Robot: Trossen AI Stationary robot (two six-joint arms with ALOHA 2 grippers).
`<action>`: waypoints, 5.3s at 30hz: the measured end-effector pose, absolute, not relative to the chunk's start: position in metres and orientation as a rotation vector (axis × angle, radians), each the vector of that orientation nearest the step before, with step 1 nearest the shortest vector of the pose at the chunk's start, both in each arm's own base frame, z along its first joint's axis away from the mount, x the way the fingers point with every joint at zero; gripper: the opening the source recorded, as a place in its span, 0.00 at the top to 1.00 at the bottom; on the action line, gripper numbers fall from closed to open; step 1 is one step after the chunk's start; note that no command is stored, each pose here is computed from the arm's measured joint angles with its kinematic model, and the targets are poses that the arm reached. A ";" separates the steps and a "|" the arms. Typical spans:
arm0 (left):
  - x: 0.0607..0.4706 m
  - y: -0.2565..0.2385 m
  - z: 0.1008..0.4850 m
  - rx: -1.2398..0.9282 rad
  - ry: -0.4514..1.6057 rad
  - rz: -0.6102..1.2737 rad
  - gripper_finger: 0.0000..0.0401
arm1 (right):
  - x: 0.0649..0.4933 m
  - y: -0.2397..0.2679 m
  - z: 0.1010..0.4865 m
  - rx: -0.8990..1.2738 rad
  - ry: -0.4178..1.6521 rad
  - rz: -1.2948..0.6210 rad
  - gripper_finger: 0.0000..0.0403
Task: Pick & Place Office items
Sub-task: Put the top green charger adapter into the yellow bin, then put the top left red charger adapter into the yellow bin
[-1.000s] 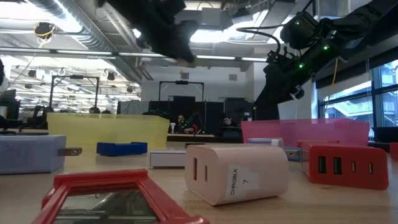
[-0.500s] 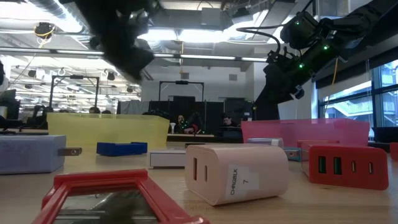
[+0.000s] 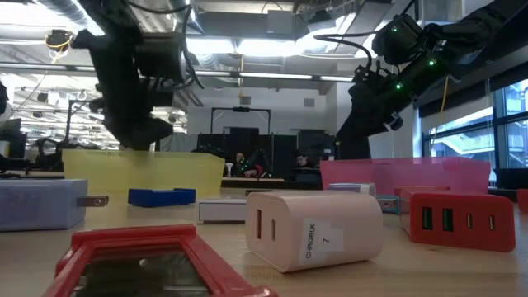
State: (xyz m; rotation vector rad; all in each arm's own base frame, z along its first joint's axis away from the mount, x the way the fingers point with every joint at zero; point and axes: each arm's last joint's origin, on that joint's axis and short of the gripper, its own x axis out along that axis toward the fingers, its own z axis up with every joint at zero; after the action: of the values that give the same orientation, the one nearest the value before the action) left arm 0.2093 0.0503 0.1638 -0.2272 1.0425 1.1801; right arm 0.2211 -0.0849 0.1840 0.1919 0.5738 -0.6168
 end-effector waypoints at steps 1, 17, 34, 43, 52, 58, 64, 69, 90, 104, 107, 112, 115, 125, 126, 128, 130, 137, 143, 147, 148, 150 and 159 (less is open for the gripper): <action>0.209 0.052 0.162 -0.240 1.053 1.165 0.61 | 0.221 -0.085 0.184 0.192 0.575 -0.617 0.36; 0.207 0.084 0.162 -0.319 1.080 1.130 0.60 | 0.221 -0.085 0.184 0.192 0.574 -0.617 0.36; 0.217 0.089 0.181 -0.250 1.116 1.064 0.44 | 0.221 -0.085 0.184 0.192 0.572 -0.617 0.36; 0.243 0.084 0.213 -0.281 0.981 0.964 0.44 | 0.223 -0.084 0.186 0.203 0.553 -0.582 0.36; 0.253 0.062 0.215 -0.226 0.944 0.882 0.44 | 0.226 -0.073 0.184 0.304 0.583 -0.216 0.36; 0.255 0.053 0.215 -0.210 0.939 0.859 0.44 | 0.229 -0.052 0.183 0.325 0.612 0.087 0.36; 0.256 0.049 0.215 -0.201 0.935 0.852 0.44 | 0.225 -0.031 0.173 0.316 0.761 0.075 0.36; 0.256 0.049 0.215 -0.199 0.932 0.859 0.44 | 0.225 -0.013 0.170 0.384 0.810 0.044 0.34; 0.257 0.042 0.215 -0.214 0.934 0.829 0.44 | 0.239 0.055 0.196 0.519 0.977 -0.382 0.22; 0.260 0.018 0.215 -0.179 0.935 0.750 0.44 | 0.267 0.070 0.180 0.371 1.266 -0.488 0.22; 0.260 0.013 0.215 -0.170 0.930 0.741 0.44 | 0.269 0.069 0.172 0.367 1.309 -0.500 0.22; 0.260 0.008 0.215 -0.160 0.930 0.723 0.44 | 0.271 0.064 0.158 0.357 1.379 -0.529 0.22; 0.260 0.007 0.215 -0.157 0.930 0.717 0.44 | 0.272 0.061 0.154 0.349 1.396 -0.538 0.22; 0.260 0.007 0.216 -0.145 0.923 0.733 0.44 | 0.273 0.060 0.151 0.336 1.410 -0.538 0.28; 0.260 0.007 0.216 -0.143 0.921 0.736 0.44 | 0.273 0.060 0.149 0.335 1.416 -0.540 0.29; 0.260 0.007 0.216 -0.142 0.921 0.737 0.44 | 0.274 0.061 0.146 0.339 1.431 -0.532 0.30; 0.260 0.007 0.216 -0.142 0.921 0.737 0.44 | 0.274 0.061 0.144 0.328 1.446 -0.518 0.32; 0.260 0.007 0.215 -0.140 0.924 0.738 0.44 | 0.275 0.061 0.143 0.303 1.455 -0.493 0.40; 0.260 0.007 0.216 -0.134 0.912 0.749 0.44 | 0.274 0.061 0.144 0.280 1.458 -0.468 0.47; 0.264 0.008 0.219 -0.141 0.851 0.762 0.44 | 0.276 0.061 0.152 0.246 1.452 -0.440 0.45; 0.267 0.007 0.220 -0.153 0.827 0.756 0.45 | 0.279 0.062 0.157 0.228 1.431 -0.438 0.44; 0.272 0.007 0.223 -0.169 0.771 0.736 0.45 | 0.284 0.061 0.167 0.171 1.386 -0.435 0.43; 0.296 -0.003 0.246 -0.153 0.487 0.590 0.45 | 0.320 0.059 0.226 -0.374 1.054 -0.534 0.45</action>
State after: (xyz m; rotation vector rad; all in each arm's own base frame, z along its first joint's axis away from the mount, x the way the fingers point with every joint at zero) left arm 0.2957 -0.0032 0.2460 -0.1533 0.4872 0.5904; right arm 0.3202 0.0589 0.2263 -0.3737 1.0540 -0.5345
